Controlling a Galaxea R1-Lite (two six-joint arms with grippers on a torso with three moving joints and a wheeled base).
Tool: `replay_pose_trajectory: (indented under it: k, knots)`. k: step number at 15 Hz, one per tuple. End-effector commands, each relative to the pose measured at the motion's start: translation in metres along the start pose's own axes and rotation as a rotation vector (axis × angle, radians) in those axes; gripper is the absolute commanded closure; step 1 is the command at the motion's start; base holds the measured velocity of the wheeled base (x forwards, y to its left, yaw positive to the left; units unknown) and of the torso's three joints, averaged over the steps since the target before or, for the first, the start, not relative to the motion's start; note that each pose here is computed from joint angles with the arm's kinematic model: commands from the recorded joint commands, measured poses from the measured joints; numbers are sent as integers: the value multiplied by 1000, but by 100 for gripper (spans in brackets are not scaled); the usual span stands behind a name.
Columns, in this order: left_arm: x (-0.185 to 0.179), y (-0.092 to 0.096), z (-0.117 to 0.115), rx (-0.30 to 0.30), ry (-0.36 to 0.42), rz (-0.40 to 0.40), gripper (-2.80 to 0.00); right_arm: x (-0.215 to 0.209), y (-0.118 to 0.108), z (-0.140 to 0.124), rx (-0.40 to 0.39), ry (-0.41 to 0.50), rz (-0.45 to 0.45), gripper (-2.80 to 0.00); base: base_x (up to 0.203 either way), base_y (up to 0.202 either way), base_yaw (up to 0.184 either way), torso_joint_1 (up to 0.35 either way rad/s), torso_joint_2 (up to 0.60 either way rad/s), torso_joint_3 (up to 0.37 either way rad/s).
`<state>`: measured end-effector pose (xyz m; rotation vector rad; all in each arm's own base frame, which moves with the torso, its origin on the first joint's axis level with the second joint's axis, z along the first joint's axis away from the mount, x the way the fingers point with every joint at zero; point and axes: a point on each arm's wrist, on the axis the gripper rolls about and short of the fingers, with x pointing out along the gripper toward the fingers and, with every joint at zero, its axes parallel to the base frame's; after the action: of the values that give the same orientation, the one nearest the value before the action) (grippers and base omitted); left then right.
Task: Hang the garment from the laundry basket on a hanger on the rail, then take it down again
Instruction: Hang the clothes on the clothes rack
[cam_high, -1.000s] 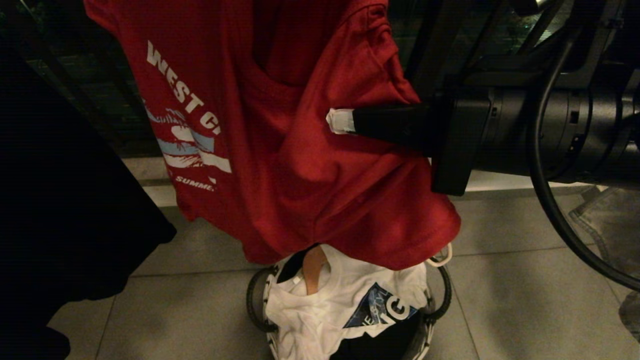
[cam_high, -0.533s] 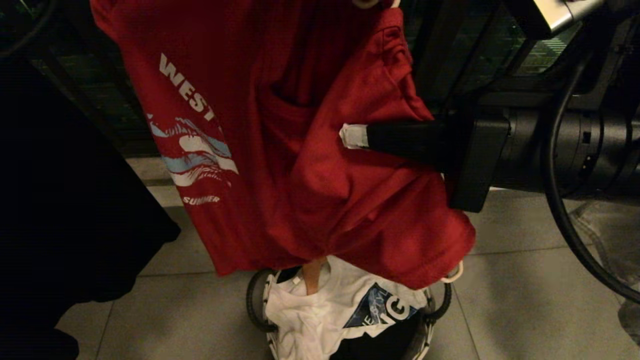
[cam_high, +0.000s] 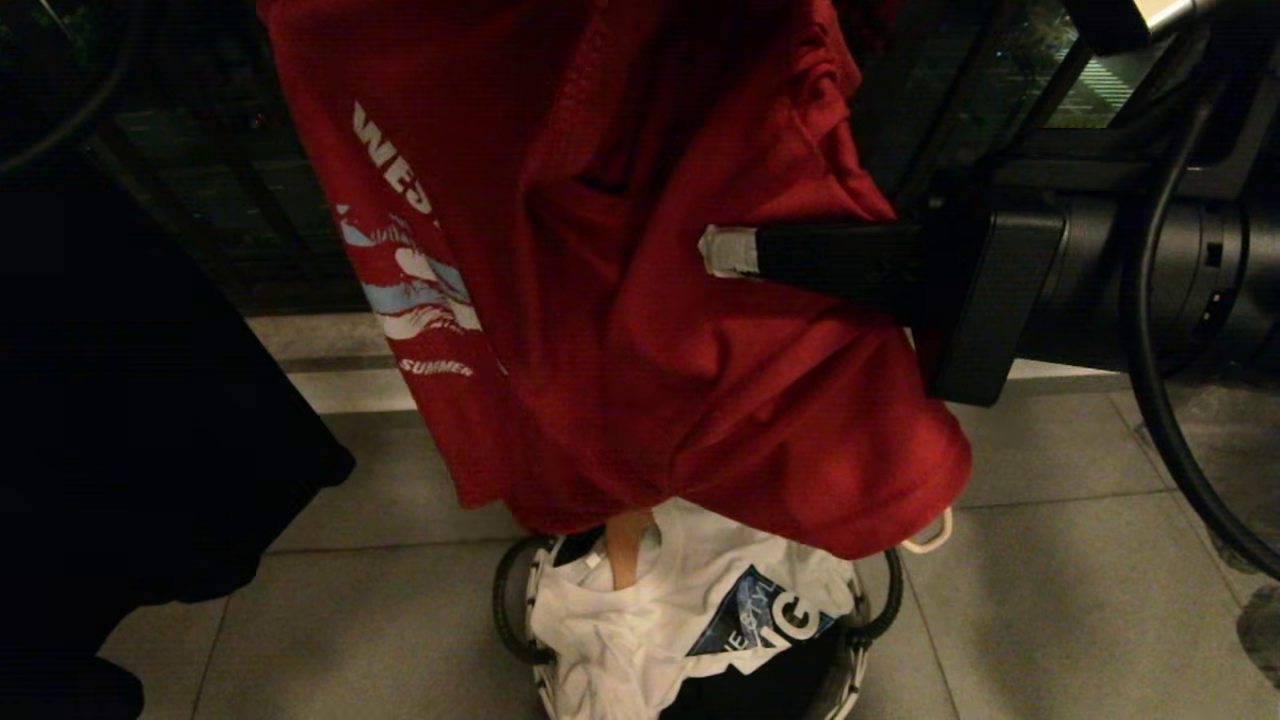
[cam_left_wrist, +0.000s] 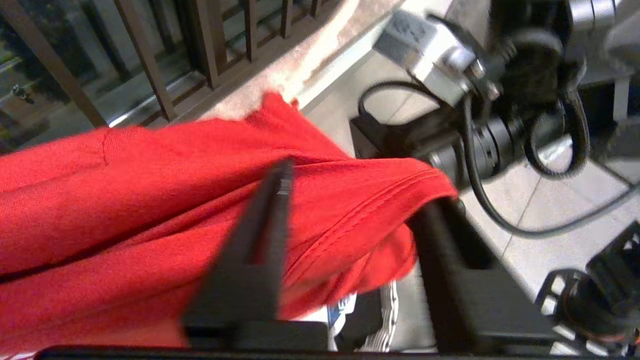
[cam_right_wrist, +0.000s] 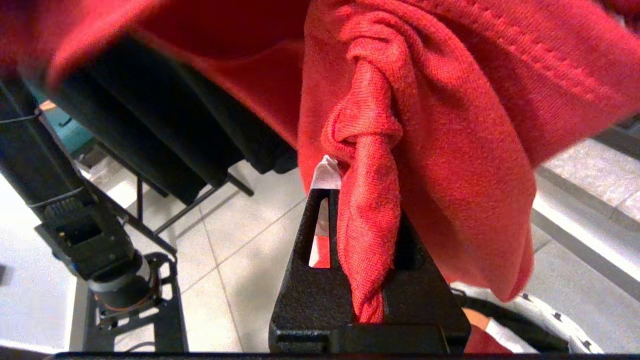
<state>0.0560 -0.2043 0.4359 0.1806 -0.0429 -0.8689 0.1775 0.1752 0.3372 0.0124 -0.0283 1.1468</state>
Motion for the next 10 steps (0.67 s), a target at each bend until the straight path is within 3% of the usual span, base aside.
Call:
replay_pose_trajectory:
  k: [1, 2, 4, 7, 10]
  knots:
    - [-4, 0, -2, 16, 28, -2, -280, 5, -2, 0, 1, 1, 2, 0, 0, 0, 0, 0, 0, 0]
    - [-5, 1, -7, 40, 75, 22, -280, 7, -3, -1, 3, 8, -1, 0, 0, 0, 0, 0, 0, 0]
    - [-8, 3, -8, 46, 98, 65, -280, 7, -3, -2, 6, 13, -7, 0, 0, 0, 0, 0, 0, 0]
    - [-18, 6, -10, 34, 120, 50, -280, 7, -4, -3, 8, 19, -10, 0, 0, 0, 0, 0, 0, 0]
    - [-24, 7, -18, 24, 194, 36, -280, 4, -6, -7, 20, 46, -22, 0, 0, 0, 0, 0, 0, 0]
